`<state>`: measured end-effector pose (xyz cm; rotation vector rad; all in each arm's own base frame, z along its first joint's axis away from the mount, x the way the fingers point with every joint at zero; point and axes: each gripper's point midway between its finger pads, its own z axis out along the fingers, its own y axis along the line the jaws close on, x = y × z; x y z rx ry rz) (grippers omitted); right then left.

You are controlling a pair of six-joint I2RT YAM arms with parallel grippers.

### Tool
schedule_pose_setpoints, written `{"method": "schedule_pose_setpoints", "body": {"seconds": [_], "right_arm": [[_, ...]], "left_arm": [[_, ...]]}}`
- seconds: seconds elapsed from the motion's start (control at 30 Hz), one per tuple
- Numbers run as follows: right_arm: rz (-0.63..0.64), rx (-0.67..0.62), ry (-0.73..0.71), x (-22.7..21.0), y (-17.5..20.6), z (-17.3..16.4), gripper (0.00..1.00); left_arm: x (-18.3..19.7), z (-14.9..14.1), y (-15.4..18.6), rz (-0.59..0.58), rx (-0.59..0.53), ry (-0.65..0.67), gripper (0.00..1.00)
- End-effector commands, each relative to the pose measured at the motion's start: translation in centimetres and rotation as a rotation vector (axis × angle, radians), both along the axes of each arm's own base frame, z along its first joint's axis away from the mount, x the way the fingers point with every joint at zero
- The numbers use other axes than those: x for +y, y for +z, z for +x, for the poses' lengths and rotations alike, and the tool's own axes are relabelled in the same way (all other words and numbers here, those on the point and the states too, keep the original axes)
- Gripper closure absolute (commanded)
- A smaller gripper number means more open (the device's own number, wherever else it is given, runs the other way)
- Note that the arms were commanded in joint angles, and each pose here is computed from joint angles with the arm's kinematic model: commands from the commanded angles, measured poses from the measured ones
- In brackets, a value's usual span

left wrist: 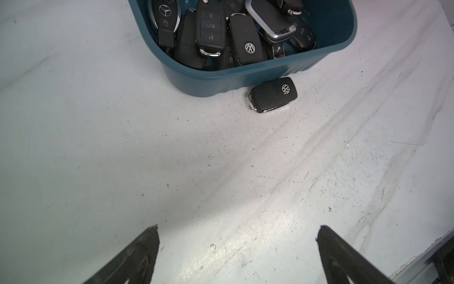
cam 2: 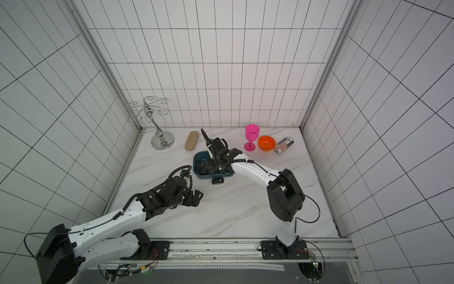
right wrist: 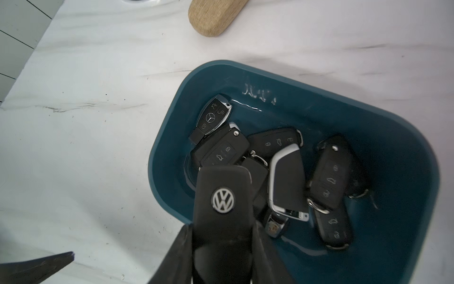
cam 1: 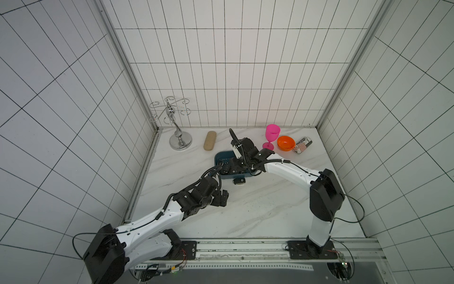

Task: Place the car key into the storage box
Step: Place the car key in the storage box.

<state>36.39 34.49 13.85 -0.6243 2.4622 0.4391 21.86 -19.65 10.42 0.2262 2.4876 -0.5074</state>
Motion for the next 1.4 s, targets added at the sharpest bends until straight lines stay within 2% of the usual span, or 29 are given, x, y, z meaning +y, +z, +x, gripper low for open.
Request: {"method": "schedule_pose_setpoints", "body": {"seconds": [0.0,0.2,0.5,0.7,0.77,0.93,1.17,1.37], "right_arm": [[0.014,0.039,0.022,1.3,-0.4,0.7,0.68],[-0.009,0.065,0.002,2.1,-3.4,2.5,0.68],[-0.037,0.087,-0.027,2.1,-5.5,5.0,0.66],[-0.044,0.095,-0.037,1.8,-5.9,5.2,0.62],[-0.044,0.097,-0.040,1.7,-6.0,5.3,0.58],[-0.042,0.101,-0.045,1.5,-6.0,5.5,0.56],[-0.042,0.092,-0.051,1.1,-5.6,5.8,0.41],[-0.022,0.072,-0.039,0.8,-4.3,5.2,0.26]], "left_arm": [[0.4,0.3,0.3,-0.010,-0.028,0.034,0.02],[0.7,0.3,-0.2,0.005,-0.018,0.051,0.02],[1.5,1.2,-2.0,0.067,0.028,0.114,0.02],[2.8,3.0,-4.1,0.141,0.084,0.204,0.02],[2.6,3.9,-4.8,0.154,0.097,0.215,0.02],[1.4,6.3,-5.6,0.176,0.105,0.219,0.02],[-0.1,8.7,-6.0,0.181,0.115,0.213,0.02],[-0.7,8.8,-6.3,0.169,0.128,0.196,0.02]]}}
